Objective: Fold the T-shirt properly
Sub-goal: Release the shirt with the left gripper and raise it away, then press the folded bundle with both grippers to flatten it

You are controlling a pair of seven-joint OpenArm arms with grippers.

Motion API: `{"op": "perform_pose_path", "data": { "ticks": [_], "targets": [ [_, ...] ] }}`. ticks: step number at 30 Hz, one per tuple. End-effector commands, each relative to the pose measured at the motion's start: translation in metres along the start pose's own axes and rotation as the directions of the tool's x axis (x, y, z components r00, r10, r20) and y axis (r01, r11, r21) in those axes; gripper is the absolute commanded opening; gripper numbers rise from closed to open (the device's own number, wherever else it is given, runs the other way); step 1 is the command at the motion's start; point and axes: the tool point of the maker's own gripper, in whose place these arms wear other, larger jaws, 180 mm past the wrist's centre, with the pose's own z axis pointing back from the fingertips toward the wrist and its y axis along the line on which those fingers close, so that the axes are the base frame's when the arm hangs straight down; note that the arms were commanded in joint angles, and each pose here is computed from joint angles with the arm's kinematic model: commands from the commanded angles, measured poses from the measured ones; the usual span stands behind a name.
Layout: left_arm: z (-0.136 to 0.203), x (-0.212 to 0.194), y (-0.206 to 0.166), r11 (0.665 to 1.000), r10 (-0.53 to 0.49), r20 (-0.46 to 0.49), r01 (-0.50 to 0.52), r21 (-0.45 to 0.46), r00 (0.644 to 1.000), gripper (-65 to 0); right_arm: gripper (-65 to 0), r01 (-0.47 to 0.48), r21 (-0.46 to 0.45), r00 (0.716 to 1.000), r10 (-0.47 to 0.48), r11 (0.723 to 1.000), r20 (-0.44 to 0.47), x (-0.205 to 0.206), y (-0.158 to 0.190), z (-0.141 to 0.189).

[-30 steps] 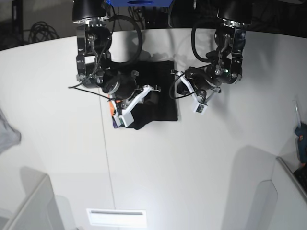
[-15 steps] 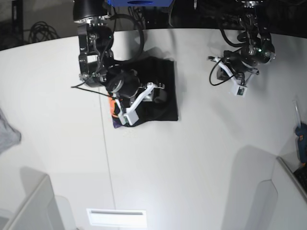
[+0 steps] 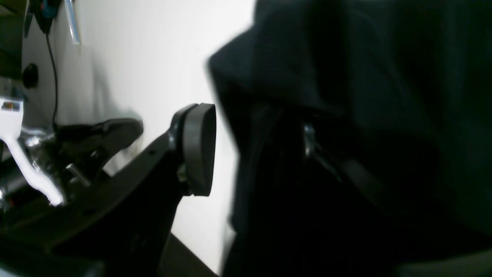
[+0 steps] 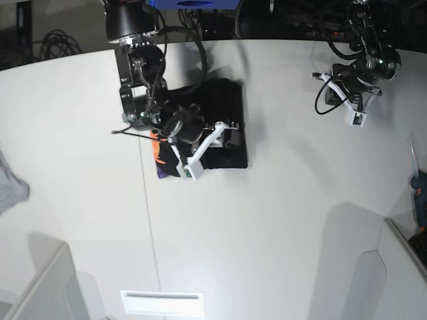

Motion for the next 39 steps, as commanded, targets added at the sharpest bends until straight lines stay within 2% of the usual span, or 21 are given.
{"op": "perform_pose_path", "data": {
  "ticks": [1,3,9,14,16,19,21,23,26,29,30,31,33,35,37,39],
  "targets": [
    [0.004,0.01,0.002,1.0,-0.016,0.034,0.016,0.001,0.999,-65.0,-38.0,-0.017,0.045,0.998,0.015,0.999,0.055,0.018,0.019,0.0],
    [0.004,0.011,0.002,1.0,-0.018,0.036,0.018,0.001,0.999,-65.0,-38.0,0.002,0.045,0.999,-0.004,0.999,0.042,0.014,0.029,-0.006],
    [0.004,0.011,0.002,1.0,-0.017,0.035,0.017,0.001,0.999,-65.0,-38.0,-0.059,0.066,0.998,0.057,0.996,0.02,0.019,0.064,-0.019],
    [0.004,0.011,0.002,1.0,-0.017,0.037,0.017,0.001,0.999,-65.0,-38.0,-0.15,0.106,0.989,0.151,0.983,-0.001,0.014,0.093,-0.023],
    [0.005,0.012,0.0,1.0,-0.029,0.04,0.03,-0.005,0.999,-65.0,-38.0,-0.182,0.11,0.983,0.181,0.977,0.027,0.02,0.098,-0.017],
    [0.007,0.018,-0.01,0.995,-0.088,0.06,0.09,-0.042,0.994,-65.0,-40.5,-0.197,0.062,0.976,0.191,0.978,0.101,0.037,0.078,0.003],
    [0.012,0.027,-0.021,0.987,-0.142,0.09,0.148,-0.064,0.986,-65.0,-50.4,-0.17,0.014,0.969,0.165,0.985,0.185,0.049,0.054,0.023],
    [0.017,0.033,-0.034,0.979,-0.173,0.12,0.185,-0.089,0.977,-65.0,-65.0,-0.132,-0.047,0.951,0.14,0.99,0.274,0.061,0.025,0.046],
    [0.021,0.044,-0.055,0.969,-0.191,0.176,0.214,-0.12,0.966,-65.0,-65.0,-0.068,-0.13,0.932,0.109,0.989,0.346,0.065,-0.014,0.073],
    [0.021,0.052,-0.07,0.97,-0.146,0.221,0.184,-0.16,0.964,-65.0,-65.0,-0.024,-0.186,0.933,0.088,0.982,0.349,0.057,-0.041,0.086],
    [0.021,0.058,-0.076,0.966,-0.126,0.246,0.175,-0.19,0.961,-58.9,-65.0,-0.015,-0.201,0.935,0.085,0.98,0.344,0.054,-0.047,0.089],
    [0.021,0.063,-0.086,0.957,-0.109,0.266,0.173,-0.232,0.958,-49.4,-65.0,-0.013,-0.212,0.937,0.085,0.977,0.338,0.051,-0.052,0.091],
    [0.018,0.068,-0.113,0.926,-0.072,0.285,0.17,-0.338,0.956,-30.6,-65.0,-0.006,-0.233,0.942,0.084,0.972,0.326,0.045,-0.061,0.094],
    [0.015,0.08,-0.132,0.89,-0.059,0.31,0.19,-0.414,0.949,-16.1,-65.0,0.008,-0.244,0.943,0.074,0.97,0.326,0.042,-0.067,0.097],
    [0.007,0.079,-0.147,0.863,-0.047,0.293,0.187,-0.47,0.955,-8.1,-65.0,0.022,-0.253,0.943,0.063,0.967,0.325,0.038,-0.072,0.099],
    [-0.004,0.076,-0.157,0.844,-0.041,0.266,0.176,-0.506,0.963,-5.4,-65.0,0.026,-0.258,0.942,0.062,0.966,0.33,0.039,-0.074,0.101]
  ]
}}
